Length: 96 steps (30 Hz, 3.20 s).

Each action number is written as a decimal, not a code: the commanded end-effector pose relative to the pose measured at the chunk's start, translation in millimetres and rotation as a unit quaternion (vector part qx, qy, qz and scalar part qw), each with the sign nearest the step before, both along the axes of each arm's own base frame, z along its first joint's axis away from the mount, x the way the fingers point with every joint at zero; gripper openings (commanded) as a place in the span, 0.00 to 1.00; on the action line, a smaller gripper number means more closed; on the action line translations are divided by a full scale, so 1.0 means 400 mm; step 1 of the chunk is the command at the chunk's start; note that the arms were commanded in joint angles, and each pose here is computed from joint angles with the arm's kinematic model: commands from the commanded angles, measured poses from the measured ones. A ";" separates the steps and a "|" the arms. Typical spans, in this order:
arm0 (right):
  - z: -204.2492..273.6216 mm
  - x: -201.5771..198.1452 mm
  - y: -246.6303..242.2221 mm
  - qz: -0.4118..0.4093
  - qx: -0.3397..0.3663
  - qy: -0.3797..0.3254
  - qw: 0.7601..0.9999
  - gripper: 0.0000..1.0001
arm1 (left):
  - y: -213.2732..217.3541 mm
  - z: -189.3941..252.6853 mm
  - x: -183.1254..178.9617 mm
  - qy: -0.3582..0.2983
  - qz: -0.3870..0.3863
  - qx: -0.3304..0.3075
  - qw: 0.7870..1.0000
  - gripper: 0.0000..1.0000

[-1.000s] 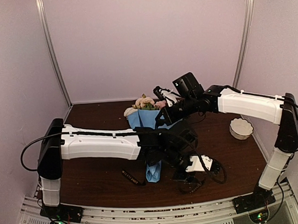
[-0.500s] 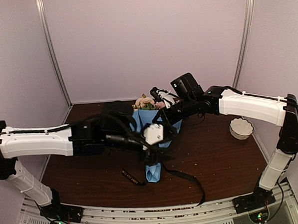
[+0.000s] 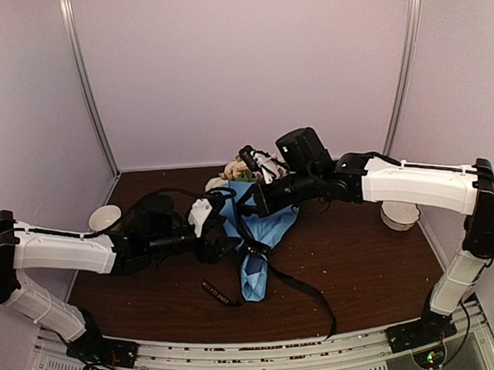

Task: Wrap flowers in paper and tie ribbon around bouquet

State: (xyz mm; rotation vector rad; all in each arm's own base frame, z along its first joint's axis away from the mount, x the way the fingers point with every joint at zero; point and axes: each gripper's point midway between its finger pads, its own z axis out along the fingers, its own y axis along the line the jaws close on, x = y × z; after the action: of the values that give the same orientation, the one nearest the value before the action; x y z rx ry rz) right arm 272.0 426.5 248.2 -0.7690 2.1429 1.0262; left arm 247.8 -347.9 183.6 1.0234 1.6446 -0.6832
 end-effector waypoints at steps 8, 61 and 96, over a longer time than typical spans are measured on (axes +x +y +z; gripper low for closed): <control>0.005 -0.014 0.024 0.006 0.016 0.004 1.000 0.00 | -0.082 0.046 0.064 0.015 -0.034 -0.071 0.997 0.47; -0.295 0.055 -0.096 0.061 -0.153 0.005 0.986 0.00 | 0.034 -0.035 0.093 0.096 0.036 -0.139 0.985 0.21; -0.346 0.041 -0.081 0.119 -0.184 0.021 0.976 0.00 | 0.129 -0.127 0.035 0.040 0.013 0.031 0.999 0.68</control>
State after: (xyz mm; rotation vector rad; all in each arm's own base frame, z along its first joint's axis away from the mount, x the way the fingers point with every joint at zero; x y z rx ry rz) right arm 288.4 390.7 86.1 -1.2188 2.4005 0.7324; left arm 270.8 -260.9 130.6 0.7764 1.8479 -0.5806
